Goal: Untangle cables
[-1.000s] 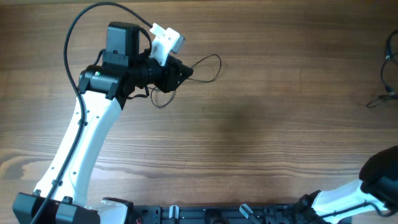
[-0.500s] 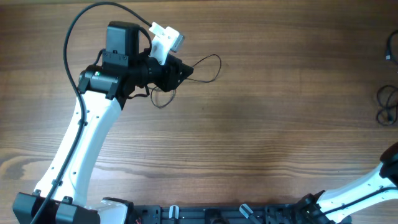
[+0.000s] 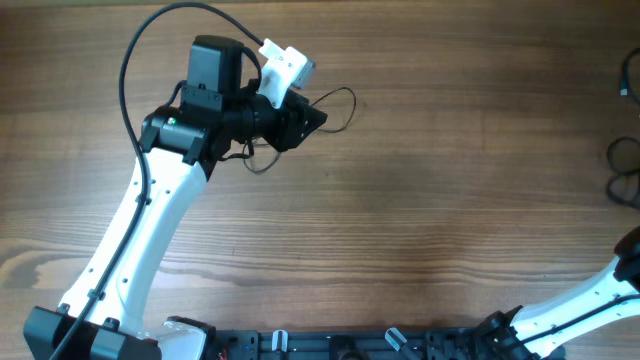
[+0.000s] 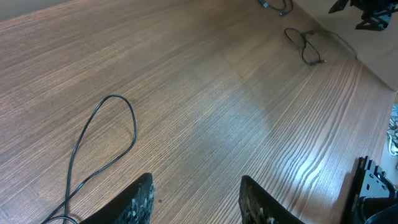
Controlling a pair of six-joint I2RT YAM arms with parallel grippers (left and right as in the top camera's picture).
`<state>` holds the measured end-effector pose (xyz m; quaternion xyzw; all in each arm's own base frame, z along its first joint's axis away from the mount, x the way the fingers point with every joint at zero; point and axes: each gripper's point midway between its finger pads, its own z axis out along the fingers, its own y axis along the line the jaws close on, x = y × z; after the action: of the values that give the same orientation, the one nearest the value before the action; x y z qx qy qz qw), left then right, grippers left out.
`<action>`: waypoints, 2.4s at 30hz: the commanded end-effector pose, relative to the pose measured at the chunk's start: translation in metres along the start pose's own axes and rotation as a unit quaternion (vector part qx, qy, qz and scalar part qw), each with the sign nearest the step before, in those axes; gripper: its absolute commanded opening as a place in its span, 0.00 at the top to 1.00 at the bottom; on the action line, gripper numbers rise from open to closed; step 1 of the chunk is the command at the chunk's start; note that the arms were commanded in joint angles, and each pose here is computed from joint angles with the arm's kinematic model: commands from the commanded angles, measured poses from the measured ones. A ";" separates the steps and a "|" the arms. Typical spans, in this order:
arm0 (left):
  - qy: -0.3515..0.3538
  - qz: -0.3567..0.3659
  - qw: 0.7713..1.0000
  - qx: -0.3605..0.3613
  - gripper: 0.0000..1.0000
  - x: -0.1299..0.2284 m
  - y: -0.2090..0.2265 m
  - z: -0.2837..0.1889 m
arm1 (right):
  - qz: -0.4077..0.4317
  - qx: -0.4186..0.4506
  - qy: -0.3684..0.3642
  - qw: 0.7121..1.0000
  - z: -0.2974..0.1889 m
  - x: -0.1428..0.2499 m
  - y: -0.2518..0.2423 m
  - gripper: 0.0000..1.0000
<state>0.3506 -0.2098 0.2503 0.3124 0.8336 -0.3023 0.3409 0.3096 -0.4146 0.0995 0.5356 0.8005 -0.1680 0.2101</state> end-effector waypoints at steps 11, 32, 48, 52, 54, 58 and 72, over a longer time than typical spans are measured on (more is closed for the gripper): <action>-0.006 0.005 1.000 -0.015 0.54 -0.005 -0.001 -0.007 | 0.027 -0.023 0.111 0.993 -0.004 0.058 0.026 0.00; -0.008 0.008 1.000 -0.016 0.53 -0.006 0.000 -0.007 | 0.063 0.083 0.081 0.991 0.042 0.095 0.035 0.24; -0.008 0.007 1.000 -0.016 0.53 -0.006 0.000 -0.007 | 0.046 0.099 0.082 0.991 0.069 0.104 0.031 0.60; -0.011 0.009 1.000 -0.016 0.53 -0.007 0.000 -0.007 | 0.047 0.097 0.079 0.991 0.072 0.103 0.033 0.95; -0.014 0.011 1.000 -0.016 0.52 -0.009 0.000 -0.007 | 0.051 0.091 0.068 0.992 0.073 0.098 0.035 0.96; -0.016 0.011 1.000 -0.011 0.52 -0.010 -0.002 -0.006 | 0.071 0.076 0.033 0.994 0.070 0.068 0.039 0.96; 0.002 0.042 0.999 0.032 0.51 -0.006 -0.044 0.011 | 0.020 -0.022 -0.100 0.995 0.042 -0.052 0.056 0.96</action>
<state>0.3324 -0.2416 0.2505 0.3509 0.8189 -0.3091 0.3329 0.3767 -0.4522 0.0884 0.5555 0.7507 -0.1982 0.2975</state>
